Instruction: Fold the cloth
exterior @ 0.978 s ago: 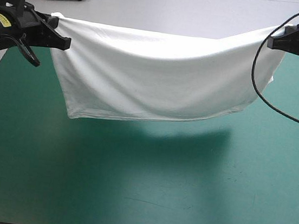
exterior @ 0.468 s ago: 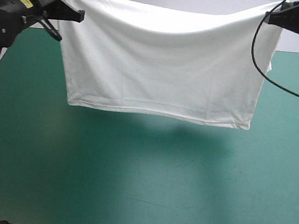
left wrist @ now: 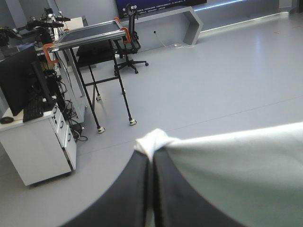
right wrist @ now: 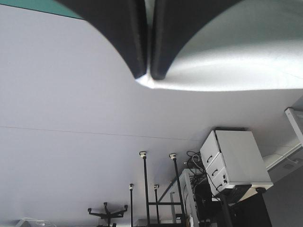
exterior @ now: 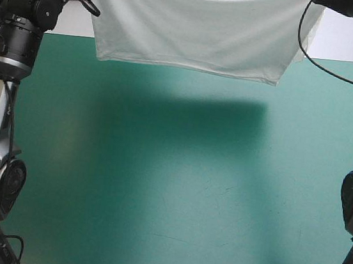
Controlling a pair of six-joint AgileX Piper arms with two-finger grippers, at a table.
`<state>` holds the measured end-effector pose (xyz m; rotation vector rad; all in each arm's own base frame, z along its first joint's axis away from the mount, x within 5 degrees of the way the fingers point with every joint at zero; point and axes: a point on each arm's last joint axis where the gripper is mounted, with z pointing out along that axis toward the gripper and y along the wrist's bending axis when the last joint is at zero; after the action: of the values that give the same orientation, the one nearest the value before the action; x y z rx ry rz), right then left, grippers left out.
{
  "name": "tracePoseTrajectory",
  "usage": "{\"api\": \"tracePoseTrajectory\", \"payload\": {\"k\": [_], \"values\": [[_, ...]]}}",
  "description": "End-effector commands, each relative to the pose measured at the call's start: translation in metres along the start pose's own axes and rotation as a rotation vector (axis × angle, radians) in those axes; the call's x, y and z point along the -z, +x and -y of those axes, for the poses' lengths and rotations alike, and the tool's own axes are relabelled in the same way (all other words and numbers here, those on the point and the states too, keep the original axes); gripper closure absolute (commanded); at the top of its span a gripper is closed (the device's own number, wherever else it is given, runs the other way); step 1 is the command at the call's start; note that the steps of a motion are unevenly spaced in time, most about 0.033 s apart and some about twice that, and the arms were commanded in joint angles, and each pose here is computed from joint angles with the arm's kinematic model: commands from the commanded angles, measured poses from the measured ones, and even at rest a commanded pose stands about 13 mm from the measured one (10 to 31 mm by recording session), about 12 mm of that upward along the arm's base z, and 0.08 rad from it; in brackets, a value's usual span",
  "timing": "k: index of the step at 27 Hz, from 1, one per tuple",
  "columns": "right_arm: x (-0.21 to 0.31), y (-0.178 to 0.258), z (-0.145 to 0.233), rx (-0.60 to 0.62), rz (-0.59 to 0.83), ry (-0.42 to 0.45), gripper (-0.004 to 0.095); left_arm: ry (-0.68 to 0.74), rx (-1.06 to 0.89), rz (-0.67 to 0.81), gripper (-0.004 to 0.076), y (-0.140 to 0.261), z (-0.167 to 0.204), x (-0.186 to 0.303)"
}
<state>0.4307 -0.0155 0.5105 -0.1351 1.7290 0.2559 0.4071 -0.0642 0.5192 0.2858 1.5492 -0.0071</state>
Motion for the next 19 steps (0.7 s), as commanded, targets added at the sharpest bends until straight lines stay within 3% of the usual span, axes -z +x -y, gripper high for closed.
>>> {"api": "tracePoseTrajectory", "payload": {"k": [1,7,12,14,19], "values": [[0.020,-0.024,-0.002,0.045,0.128,0.013,0.0925,0.000,0.037,0.096,0.0733,-0.018,0.000,0.006],[-0.007,0.027,0.009,0.016,-0.181,-0.043,0.0925,0.092,0.063,-0.291,0.0733,0.035,0.011,-0.011],[-0.017,0.072,0.013,0.000,-0.392,-0.078,0.0925,0.140,0.104,-0.510,0.0733,0.054,0.016,-0.005],[-0.011,0.092,0.012,-0.007,-0.479,-0.074,0.0925,0.171,0.107,-0.652,0.0733,0.063,0.019,0.003],[0.016,0.128,0.005,-0.006,-0.612,-0.070,0.0925,0.241,0.161,-0.838,0.0733,0.077,0.027,0.023]]}}
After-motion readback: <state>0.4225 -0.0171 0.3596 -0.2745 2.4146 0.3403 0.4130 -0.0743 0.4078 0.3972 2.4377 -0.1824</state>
